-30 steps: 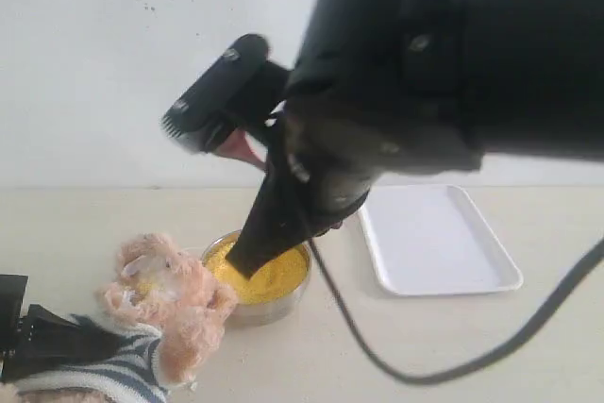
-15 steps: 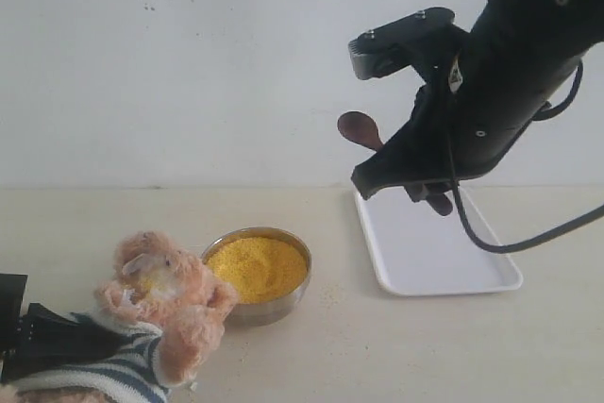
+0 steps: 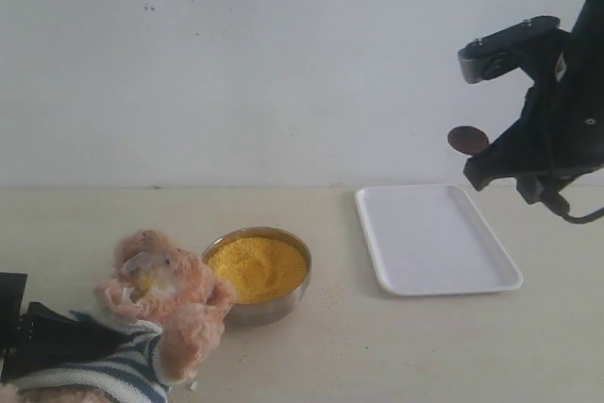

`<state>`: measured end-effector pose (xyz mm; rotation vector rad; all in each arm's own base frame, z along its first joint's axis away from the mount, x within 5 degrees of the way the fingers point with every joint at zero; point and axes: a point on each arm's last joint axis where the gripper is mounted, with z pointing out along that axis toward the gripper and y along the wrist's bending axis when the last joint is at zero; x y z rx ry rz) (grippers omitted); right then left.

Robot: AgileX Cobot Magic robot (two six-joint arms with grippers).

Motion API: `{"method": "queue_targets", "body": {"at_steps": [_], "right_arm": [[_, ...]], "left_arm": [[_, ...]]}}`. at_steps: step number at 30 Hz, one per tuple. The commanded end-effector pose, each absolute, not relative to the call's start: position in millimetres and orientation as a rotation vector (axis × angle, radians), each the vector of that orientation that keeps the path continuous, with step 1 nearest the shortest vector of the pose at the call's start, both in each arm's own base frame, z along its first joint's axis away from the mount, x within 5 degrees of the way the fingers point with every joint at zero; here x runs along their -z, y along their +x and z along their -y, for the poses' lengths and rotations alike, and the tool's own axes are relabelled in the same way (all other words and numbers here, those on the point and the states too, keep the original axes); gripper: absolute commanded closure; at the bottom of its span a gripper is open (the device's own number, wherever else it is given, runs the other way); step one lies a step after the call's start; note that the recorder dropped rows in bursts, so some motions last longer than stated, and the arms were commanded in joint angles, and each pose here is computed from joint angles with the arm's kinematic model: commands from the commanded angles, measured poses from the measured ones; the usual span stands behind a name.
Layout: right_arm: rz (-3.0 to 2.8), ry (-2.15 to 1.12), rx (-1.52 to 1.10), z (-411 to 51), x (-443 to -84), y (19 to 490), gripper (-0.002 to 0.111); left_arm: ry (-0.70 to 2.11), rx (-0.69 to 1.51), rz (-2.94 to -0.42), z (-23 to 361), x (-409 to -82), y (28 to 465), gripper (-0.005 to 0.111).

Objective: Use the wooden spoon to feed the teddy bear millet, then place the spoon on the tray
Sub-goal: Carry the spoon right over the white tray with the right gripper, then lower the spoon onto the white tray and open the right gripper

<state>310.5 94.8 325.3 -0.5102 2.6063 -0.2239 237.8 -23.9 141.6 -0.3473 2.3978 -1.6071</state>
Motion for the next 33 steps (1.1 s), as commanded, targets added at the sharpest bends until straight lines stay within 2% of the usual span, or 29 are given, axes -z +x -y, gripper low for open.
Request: {"method": "queue_targets", "body": {"at_steps": [1,6,19,33], "right_arm": [[-2.608,-0.531,0.262,-78,-327,313,0.109],[-2.544,-0.517,0.233,-78,-319,329,0.109],[-2.513,-0.528,0.107,-102,-247,382,0.109],[-2.419,-0.531,0.033,-116,-195,415,0.109]], "left_arm": [[-0.339,1.645,-2.363,25,-145,238,0.103],[-0.339,1.645,-2.363,25,-145,238,0.103],[-0.331,1.641,-2.357,25,-145,238,0.103],[-0.351,1.643,-2.343,25,-146,239,0.103]]}}
